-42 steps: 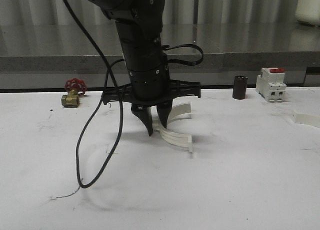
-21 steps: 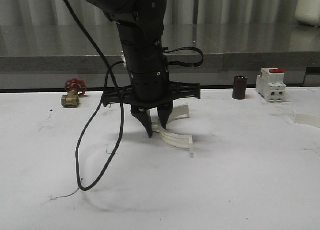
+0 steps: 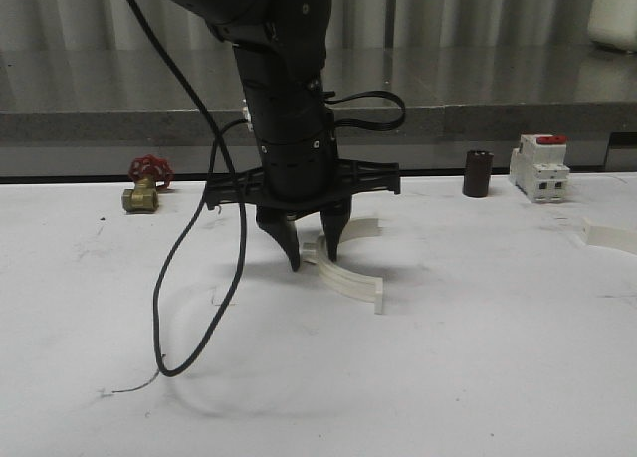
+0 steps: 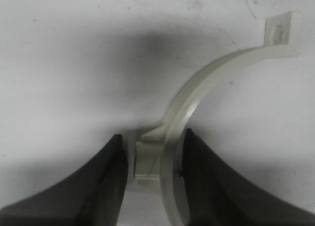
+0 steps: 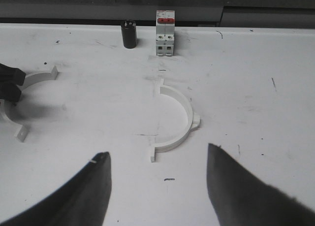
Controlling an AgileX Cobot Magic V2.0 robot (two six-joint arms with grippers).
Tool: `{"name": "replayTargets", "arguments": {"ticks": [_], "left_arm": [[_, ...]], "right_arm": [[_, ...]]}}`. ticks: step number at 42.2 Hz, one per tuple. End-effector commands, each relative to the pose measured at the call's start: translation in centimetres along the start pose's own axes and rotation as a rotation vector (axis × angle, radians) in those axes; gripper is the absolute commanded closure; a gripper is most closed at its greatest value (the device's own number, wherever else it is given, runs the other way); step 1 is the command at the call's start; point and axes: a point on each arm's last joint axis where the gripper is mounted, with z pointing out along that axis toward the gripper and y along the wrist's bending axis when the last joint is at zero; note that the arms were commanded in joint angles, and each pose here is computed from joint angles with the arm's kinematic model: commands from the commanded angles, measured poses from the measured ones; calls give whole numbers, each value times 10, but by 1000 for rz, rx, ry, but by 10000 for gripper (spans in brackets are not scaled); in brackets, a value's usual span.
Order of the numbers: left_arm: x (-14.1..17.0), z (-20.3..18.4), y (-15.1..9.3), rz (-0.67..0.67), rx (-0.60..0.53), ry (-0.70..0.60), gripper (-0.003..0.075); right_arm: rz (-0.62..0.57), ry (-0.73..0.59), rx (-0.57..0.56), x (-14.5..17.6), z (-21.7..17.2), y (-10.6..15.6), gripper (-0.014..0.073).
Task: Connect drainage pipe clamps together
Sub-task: 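Open the left gripper and lift it away from the half-ring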
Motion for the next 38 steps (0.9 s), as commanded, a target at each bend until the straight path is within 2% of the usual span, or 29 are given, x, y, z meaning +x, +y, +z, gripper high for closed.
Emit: {"name": "replayTargets", "arguments": {"ticks": [1,11,22,32,38], "left_arm": [[-17,-52,-10,63,82,-130,447],[-23,-120,-5,333,91,-244,447],[-15,-197,31,530,56,-315,447],[17,-251,56,585,88,-439,447],[39,-268,71,620,89,-464,447]], "right_arm": [[-11,-88,9,-15,-4,0,139],[-11,-88,9,-15,-4,0,139],[-11,-88,9,-15,-4,0,139],[-11,-88,9,-15,-4,0,139],[-11,-88,9,-15,-4,0,139]]}}
